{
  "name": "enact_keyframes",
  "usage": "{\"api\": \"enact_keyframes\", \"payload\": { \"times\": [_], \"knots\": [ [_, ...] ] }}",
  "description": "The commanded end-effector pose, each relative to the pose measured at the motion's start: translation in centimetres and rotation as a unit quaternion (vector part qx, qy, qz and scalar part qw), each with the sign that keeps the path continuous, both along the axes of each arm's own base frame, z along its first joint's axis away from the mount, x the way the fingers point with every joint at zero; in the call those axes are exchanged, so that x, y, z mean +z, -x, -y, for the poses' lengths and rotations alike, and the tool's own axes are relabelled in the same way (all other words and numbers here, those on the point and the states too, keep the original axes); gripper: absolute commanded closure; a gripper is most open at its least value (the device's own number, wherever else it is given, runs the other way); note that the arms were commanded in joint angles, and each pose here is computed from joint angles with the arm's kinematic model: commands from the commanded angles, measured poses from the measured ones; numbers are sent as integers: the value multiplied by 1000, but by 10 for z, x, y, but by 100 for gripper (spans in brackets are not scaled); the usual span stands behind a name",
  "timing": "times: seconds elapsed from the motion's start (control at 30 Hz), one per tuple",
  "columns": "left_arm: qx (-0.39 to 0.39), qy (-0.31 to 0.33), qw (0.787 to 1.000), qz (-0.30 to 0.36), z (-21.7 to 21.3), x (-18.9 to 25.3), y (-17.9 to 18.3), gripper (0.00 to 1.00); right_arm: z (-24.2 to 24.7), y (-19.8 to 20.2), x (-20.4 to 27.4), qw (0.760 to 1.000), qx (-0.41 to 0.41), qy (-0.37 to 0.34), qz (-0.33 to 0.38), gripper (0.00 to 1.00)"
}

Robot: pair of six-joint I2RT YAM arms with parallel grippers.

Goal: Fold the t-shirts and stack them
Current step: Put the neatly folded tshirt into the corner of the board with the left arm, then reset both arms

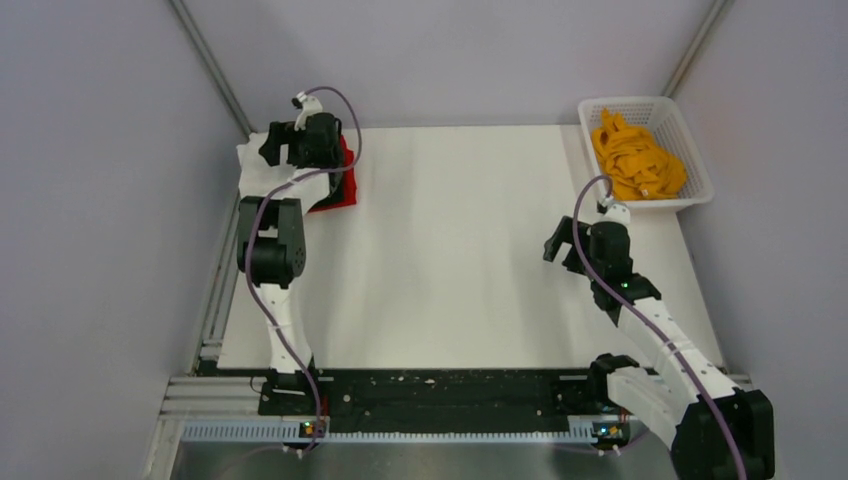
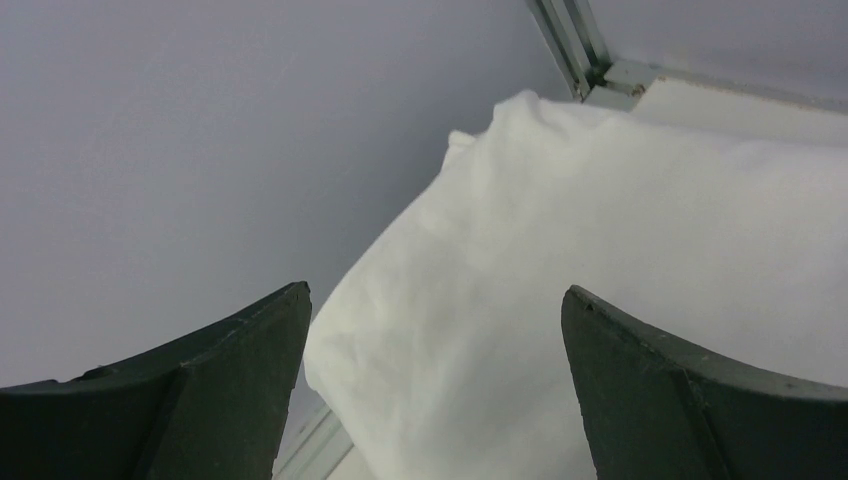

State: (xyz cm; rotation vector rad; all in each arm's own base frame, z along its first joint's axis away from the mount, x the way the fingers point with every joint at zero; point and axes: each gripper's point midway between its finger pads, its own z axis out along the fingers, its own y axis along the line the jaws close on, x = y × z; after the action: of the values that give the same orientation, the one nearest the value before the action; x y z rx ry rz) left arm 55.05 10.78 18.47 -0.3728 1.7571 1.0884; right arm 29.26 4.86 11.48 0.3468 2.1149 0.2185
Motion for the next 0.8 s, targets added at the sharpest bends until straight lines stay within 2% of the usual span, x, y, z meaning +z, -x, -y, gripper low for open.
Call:
{"api": "enact_keyframes", "payload": {
  "times": [0.0, 0.1, 0.2, 0.3, 0.37, 0.47, 0.57, 0.6, 0.67, 0.77],
  "knots": [
    [-26, 69, 994, 86, 15, 58, 0, 1, -1, -8, 18, 1000, 5, -1, 26, 1],
    [-57, 124, 986, 100, 30, 65, 5, 1, -2, -7, 23, 999, 9, -4, 35, 1],
    [-108, 210, 964, 122, 58, 72, 11, 1, -5, -4, 30, 999, 15, -12, 47, 1],
    [-170, 291, 932, 137, 92, 79, 25, 1, -7, 1, 34, 998, 22, -21, 58, 1],
    [-225, 329, 903, 160, 116, 93, 34, 2, -9, 6, 34, 997, 24, -30, 61, 1],
    [-261, 410, 853, 189, 146, 105, 58, 1, -11, 14, 33, 997, 28, -38, 62, 1],
    [-325, 481, 797, 165, 186, 98, 94, 1, -11, 24, 37, 996, 32, -45, 67, 1],
    [-341, 493, 786, 151, 197, 87, 114, 1, -12, 28, 36, 996, 34, -49, 68, 1],
    [-364, 489, 782, 132, 218, 70, 146, 1, -12, 34, 37, 995, 33, -58, 79, 1],
    [-382, 467, 792, 97, 241, 36, 198, 1, -9, 40, 34, 994, 20, -67, 85, 1]
  ]
}}
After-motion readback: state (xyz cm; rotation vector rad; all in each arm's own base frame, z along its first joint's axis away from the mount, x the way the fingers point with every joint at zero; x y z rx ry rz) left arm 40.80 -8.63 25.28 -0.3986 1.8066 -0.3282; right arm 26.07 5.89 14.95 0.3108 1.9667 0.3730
